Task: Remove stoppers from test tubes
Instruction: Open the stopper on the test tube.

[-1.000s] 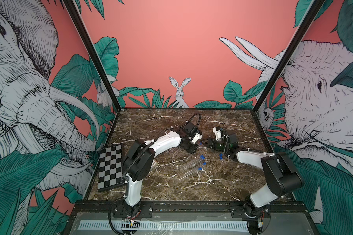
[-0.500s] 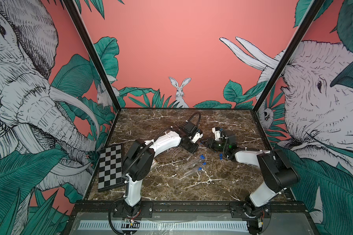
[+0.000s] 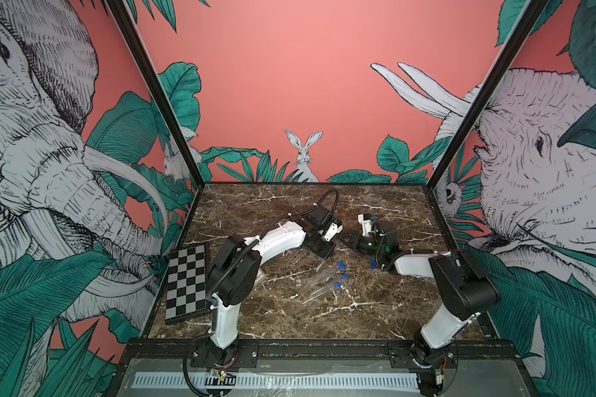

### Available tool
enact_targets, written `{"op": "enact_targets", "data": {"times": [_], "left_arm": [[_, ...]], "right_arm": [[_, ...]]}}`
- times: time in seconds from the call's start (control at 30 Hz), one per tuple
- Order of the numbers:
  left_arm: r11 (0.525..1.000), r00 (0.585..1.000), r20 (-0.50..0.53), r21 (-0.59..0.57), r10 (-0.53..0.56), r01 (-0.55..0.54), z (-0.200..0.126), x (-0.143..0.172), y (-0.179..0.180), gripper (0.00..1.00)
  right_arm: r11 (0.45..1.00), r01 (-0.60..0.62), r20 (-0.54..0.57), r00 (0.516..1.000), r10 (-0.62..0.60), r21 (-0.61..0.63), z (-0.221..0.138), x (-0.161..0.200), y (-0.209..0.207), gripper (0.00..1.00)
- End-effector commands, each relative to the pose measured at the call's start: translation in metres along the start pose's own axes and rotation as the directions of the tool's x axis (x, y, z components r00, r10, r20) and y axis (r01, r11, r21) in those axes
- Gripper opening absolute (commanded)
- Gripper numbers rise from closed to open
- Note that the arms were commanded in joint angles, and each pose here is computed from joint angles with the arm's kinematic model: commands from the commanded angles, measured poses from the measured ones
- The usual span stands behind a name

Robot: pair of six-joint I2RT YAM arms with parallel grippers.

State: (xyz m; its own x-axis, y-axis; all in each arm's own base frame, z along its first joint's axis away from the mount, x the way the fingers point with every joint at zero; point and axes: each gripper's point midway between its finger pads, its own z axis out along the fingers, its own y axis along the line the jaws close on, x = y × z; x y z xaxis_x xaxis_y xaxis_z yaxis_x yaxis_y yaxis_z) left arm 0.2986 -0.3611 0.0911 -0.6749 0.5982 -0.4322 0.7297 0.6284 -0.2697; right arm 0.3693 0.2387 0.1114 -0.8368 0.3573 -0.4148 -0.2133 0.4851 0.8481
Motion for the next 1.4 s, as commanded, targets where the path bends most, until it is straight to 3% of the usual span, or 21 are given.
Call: {"op": "enact_targets", "data": {"times": [0.0, 0.97, 1.23, 1.37], "left_arm": [[1.000, 0.997, 0.076, 0.021, 0.015, -0.017, -0.0242, -0.0185, -0.0127, 0.08], [1.000, 0.997, 0.074, 0.015, 0.015, -0.016, -0.0229, -0.0171, -0.0112, 0.07], [1.000, 0.996, 0.081, 0.017, 0.019, -0.021, -0.0242, -0.0181, -0.0120, 0.07], [1.000, 0.996, 0.083, 0.020, 0.021, -0.022, -0.0238, -0.0183, -0.0128, 0.07]], "right_arm": [[0.998, 0.004, 0.018, 1.000, -0.003, -0.056, 0.0012, -0.0037, 0.0115, 0.30], [0.997, 0.007, 0.032, 0.999, -0.004, -0.074, -0.0001, -0.0083, 0.0178, 0.14], [0.997, -0.013, 0.020, 1.000, 0.014, -0.073, 0.0026, -0.0052, 0.0137, 0.26], [0.997, -0.014, 0.018, 1.000, 0.016, -0.073, 0.0030, -0.0046, 0.0131, 0.27]]}}
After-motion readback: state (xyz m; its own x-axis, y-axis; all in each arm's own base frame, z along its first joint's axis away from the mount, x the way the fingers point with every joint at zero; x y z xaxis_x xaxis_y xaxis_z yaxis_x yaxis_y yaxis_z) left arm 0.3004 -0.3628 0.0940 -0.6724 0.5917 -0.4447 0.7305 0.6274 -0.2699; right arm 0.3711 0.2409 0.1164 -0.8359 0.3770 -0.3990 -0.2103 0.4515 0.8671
